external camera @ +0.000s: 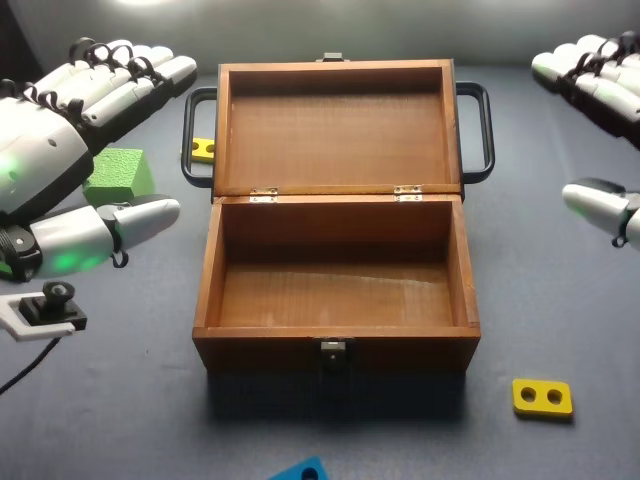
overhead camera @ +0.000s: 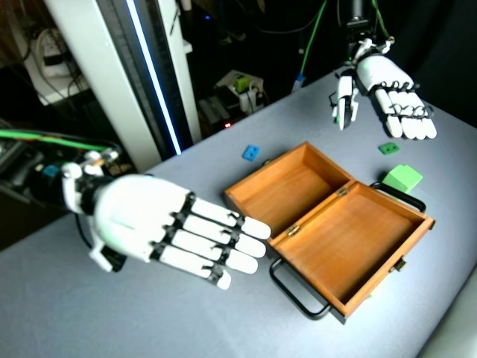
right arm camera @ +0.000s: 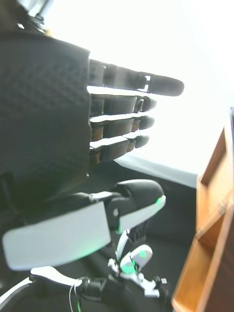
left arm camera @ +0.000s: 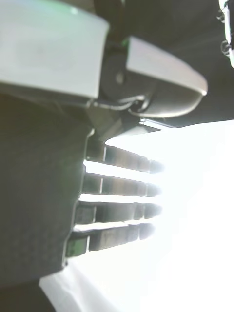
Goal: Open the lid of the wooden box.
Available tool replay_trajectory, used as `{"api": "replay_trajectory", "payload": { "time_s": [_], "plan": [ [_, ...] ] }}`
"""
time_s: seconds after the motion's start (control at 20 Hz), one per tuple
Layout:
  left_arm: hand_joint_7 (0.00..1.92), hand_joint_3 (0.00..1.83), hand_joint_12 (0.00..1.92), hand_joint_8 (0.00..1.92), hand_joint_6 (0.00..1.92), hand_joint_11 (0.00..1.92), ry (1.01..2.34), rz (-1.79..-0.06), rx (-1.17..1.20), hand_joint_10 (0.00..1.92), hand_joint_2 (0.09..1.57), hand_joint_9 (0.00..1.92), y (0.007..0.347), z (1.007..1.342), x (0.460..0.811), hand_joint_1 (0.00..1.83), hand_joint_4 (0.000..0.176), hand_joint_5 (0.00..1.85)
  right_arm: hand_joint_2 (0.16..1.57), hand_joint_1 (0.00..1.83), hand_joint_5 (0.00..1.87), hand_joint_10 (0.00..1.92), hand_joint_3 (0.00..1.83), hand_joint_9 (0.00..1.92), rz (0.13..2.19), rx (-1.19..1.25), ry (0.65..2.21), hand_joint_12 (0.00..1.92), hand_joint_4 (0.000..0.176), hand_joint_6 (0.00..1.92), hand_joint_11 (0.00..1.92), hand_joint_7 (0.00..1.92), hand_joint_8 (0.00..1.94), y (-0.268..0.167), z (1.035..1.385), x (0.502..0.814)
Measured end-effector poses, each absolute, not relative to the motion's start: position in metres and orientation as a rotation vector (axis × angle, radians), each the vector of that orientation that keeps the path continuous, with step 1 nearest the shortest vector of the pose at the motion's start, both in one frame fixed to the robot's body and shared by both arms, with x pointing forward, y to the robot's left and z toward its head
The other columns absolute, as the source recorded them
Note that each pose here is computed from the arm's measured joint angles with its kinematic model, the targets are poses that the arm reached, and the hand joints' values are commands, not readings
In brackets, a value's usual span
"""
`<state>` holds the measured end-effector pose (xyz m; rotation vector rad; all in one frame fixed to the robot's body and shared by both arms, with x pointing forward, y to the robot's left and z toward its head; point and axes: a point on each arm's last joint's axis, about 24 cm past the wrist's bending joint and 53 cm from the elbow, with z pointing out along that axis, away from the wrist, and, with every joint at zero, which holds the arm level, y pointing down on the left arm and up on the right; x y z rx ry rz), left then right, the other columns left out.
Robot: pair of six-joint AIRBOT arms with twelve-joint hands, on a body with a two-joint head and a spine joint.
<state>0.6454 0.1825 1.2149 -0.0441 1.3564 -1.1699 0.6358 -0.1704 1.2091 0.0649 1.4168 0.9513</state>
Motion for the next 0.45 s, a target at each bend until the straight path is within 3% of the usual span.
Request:
{"api": "replay_trajectory", "payload": {
  "time_s": [0.1,0.15,0.25,0.3,0.45],
  "plan": [
    [0.00,0.01,0.00,0.00,0.00,0.00,1.331,-1.179,-0.041,0.00,1.37,0.00,0.183,1.219,0.640,0.13,0.021,0.00,1.46,0.14,0.00,0.00,0.00,0.00,0.961,0.040,1.391,0.44,0.000,0.00,0.00,0.00,0.00,-0.167,1.218,0.627],
    [0.00,0.01,0.00,0.00,0.00,0.00,1.319,-1.181,-0.036,0.00,1.38,0.00,0.184,1.222,0.639,0.09,0.031,0.00,1.45,0.19,0.00,0.00,0.00,0.00,0.970,0.035,1.374,0.34,0.000,0.00,0.00,0.00,0.00,-0.165,1.223,0.623],
    [0.00,0.01,0.00,0.00,0.00,0.00,1.279,-1.193,-0.047,0.00,1.37,0.00,0.187,1.231,0.637,0.08,0.031,0.00,1.43,0.10,0.00,0.00,0.00,0.00,0.976,0.019,1.344,0.41,0.000,0.00,0.00,0.00,0.00,-0.167,1.230,0.615],
    [0.00,0.00,0.00,0.00,0.00,0.00,1.260,-1.197,-0.045,0.00,1.36,0.00,0.188,1.235,0.634,0.13,0.083,0.00,1.37,0.05,0.00,0.00,0.00,0.00,0.976,0.017,1.331,0.07,0.000,0.00,0.00,0.00,0.00,-0.169,1.234,0.612],
    [0.00,0.01,0.00,0.00,0.00,0.00,1.228,-1.206,-0.034,0.00,1.40,0.00,0.191,1.241,0.625,0.14,0.090,0.00,1.39,0.11,0.00,0.00,0.01,0.00,0.962,0.022,1.277,0.01,0.006,0.00,0.01,0.00,0.00,-0.183,1.248,0.603]
  ]
}}
